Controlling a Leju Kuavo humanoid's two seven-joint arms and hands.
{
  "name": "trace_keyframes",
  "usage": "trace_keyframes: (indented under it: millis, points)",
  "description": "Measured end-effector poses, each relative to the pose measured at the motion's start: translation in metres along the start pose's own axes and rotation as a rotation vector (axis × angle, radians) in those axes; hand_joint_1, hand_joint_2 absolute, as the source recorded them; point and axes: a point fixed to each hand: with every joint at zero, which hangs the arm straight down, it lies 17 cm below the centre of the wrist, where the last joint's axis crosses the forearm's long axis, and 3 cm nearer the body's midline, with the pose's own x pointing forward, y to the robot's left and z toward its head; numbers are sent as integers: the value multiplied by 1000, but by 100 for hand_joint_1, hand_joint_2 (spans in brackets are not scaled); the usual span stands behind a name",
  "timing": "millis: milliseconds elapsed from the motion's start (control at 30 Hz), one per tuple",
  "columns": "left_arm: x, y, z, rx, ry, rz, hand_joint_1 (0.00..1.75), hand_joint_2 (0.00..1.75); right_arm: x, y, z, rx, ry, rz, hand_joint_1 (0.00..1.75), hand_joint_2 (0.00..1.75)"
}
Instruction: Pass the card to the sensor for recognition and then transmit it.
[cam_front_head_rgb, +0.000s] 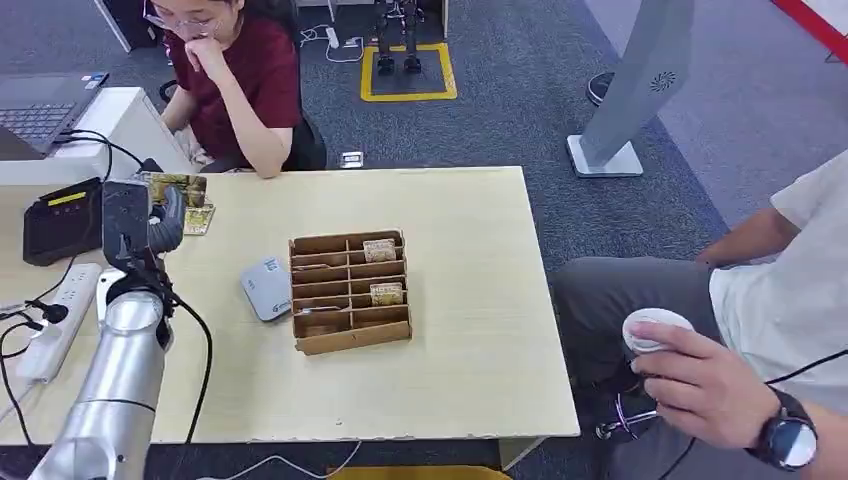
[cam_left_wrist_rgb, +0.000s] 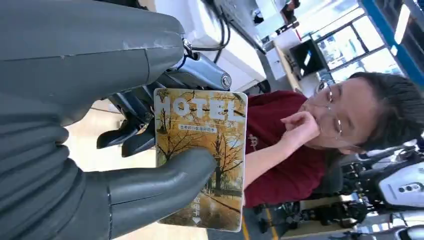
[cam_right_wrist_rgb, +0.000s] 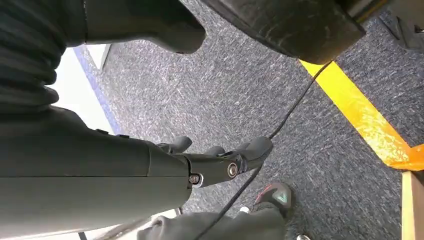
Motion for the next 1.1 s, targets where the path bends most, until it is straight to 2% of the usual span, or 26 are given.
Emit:
trace_keyframes:
  millis: [100, 233, 400, 467, 567, 767, 1100]
  points:
    - [5, 0, -3, 5, -14, -1, 175, 175, 0, 0, 0, 0, 0, 1, 0, 175]
    - [30, -5, -11, 10, -123, -174, 175, 175, 0, 2, 0, 16, 2, 22, 0, 175]
    - [84, -26, -34, 12, -330, -572, 175, 175, 6, -2, -1, 24, -13, 52, 0, 175]
    - [106, -38, -35, 36, -477, -834, 175, 175, 7, -1, -1, 32, -20, 71, 0, 175]
    - [116, -55, -36, 5, -618, -1094, 175, 175, 9, -1, -1, 37, -29, 89, 0, 175]
    - [104, -56, -43, -28, -641, -1223, 175, 175, 13, -5, -2, 28, -38, 89, 0, 175]
    - [85, -60, -36, -92, -627, -1179, 175, 175, 7, 1, 0, 30, -52, 95, 0, 175]
